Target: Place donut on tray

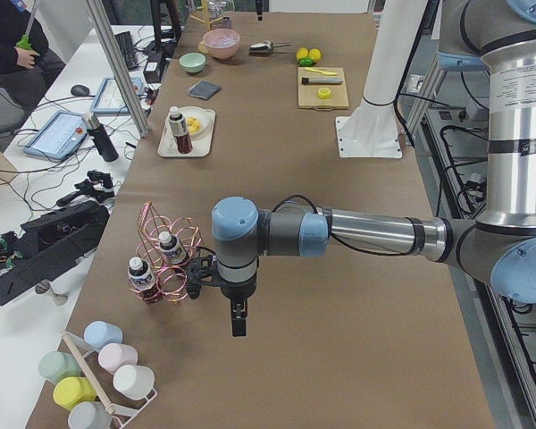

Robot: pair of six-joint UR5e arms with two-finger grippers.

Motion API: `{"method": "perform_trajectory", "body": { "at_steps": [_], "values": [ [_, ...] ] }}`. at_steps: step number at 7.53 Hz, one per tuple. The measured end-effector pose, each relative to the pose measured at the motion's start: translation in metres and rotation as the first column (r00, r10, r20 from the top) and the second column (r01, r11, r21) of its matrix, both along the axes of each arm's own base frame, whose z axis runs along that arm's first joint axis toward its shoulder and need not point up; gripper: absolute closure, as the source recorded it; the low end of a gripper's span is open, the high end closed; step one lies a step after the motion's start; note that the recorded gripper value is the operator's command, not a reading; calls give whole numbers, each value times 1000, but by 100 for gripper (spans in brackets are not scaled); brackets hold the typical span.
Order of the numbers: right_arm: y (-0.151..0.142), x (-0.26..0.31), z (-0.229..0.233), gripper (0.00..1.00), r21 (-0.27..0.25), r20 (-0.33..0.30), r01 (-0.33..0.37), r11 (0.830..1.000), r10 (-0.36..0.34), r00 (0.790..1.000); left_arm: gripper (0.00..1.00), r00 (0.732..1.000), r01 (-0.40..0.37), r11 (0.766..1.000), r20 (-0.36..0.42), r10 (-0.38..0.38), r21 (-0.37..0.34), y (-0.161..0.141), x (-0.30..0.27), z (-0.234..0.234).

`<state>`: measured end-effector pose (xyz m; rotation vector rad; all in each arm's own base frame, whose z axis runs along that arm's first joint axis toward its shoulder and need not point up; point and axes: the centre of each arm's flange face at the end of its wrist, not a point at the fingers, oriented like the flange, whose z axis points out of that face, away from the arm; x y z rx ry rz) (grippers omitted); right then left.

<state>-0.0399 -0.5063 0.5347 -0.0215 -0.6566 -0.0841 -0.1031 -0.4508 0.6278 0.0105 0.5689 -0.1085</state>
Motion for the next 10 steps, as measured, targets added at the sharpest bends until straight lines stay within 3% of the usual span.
{"method": "perform_trajectory", "body": {
  "at_steps": [2, 4, 6, 10],
  "values": [
    [21, 66, 52, 0, -15, -8, 28, 999, -28, 1000, 2, 1000, 0, 1000, 0, 0, -4, 0, 0, 2],
    [45, 100, 83, 0, -49, -2, 2, 999, -2, 1000, 2, 1000, 0, 1000, -4, 0, -4, 2, 0, 3],
    [60, 110, 96, 0, -73, 6, -18, 997, 18, 1000, 2, 1000, 0, 1000, -5, 0, -1, 3, 0, 1],
    [61, 116, 101, 0, -82, 3, -33, 996, 34, 999, 2, 1000, 0, 1000, -5, 0, 7, 2, 0, -2]
  ]
}}
